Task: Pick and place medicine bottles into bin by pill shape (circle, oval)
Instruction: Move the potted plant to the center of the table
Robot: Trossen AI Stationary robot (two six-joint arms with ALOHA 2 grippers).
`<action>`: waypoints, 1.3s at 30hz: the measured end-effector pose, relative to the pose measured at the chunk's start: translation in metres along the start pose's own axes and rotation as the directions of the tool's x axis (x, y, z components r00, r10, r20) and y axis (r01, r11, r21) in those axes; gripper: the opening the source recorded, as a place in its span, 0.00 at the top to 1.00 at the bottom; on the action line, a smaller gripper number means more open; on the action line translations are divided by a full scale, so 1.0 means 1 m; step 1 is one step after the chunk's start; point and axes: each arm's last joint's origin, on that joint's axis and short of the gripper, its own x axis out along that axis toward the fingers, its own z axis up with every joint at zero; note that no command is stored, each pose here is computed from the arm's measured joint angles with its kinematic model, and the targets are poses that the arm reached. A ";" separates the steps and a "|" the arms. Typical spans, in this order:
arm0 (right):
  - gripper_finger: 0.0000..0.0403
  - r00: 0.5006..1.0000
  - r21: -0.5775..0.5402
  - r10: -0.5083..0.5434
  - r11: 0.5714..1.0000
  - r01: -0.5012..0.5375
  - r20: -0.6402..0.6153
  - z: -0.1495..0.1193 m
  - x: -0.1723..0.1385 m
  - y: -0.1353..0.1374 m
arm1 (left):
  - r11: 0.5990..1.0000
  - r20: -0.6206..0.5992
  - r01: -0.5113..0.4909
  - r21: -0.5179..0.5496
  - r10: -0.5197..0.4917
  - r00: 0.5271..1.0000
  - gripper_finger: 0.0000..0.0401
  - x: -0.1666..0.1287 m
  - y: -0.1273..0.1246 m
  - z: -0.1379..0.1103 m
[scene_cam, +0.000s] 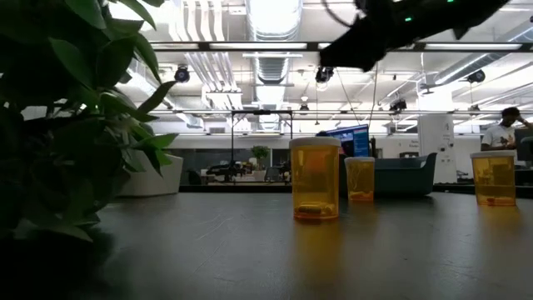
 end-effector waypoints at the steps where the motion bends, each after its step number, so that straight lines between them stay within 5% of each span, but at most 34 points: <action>1: 0.55 1.000 0.001 0.011 1.000 -0.011 0.003 0.002 0.009 0.001 | 0.999 0.057 0.001 0.052 -0.004 0.998 1.00 -0.001 -0.001 0.004; 4: 0.57 0.999 -0.012 0.020 1.000 -0.020 -0.033 0.010 0.038 0.002 | 0.984 0.165 -0.070 0.161 0.043 0.985 1.00 -0.004 0.000 0.009; 10: 0.60 0.989 -0.051 0.141 0.988 -0.143 -0.038 0.038 0.107 0.009 | 0.940 0.254 -0.293 0.177 0.244 0.936 1.00 -0.012 0.010 0.005; 21: 0.65 0.968 -0.050 0.250 0.967 -0.250 -0.006 0.048 0.218 0.020 | 0.922 0.353 -0.349 0.165 0.275 0.894 1.00 -0.037 0.022 -0.002; 26: 0.66 0.954 -0.038 0.287 0.956 -0.291 -0.087 0.046 0.243 0.022 | 0.963 0.373 -0.260 0.072 0.216 0.903 1.00 -0.046 0.027 -0.011; 29: 0.66 0.943 -0.070 0.291 0.950 -0.305 -0.162 0.050 0.243 0.021 | 0.991 0.270 -0.132 -0.001 0.127 0.954 1.00 -0.039 0.025 -0.021; 33: 0.68 0.928 -0.100 0.296 0.941 -0.324 -0.227 0.063 0.221 0.018 | 0.987 -0.012 -0.120 -0.103 0.119 0.993 1.00 -0.016 0.022 -0.039; 39: 0.73 0.918 -0.104 0.291 0.939 -0.328 -0.269 0.068 0.178 0.013 | 0.993 -0.354 -0.101 -0.066 0.071 0.932 1.00 0.023 0.005 -0.043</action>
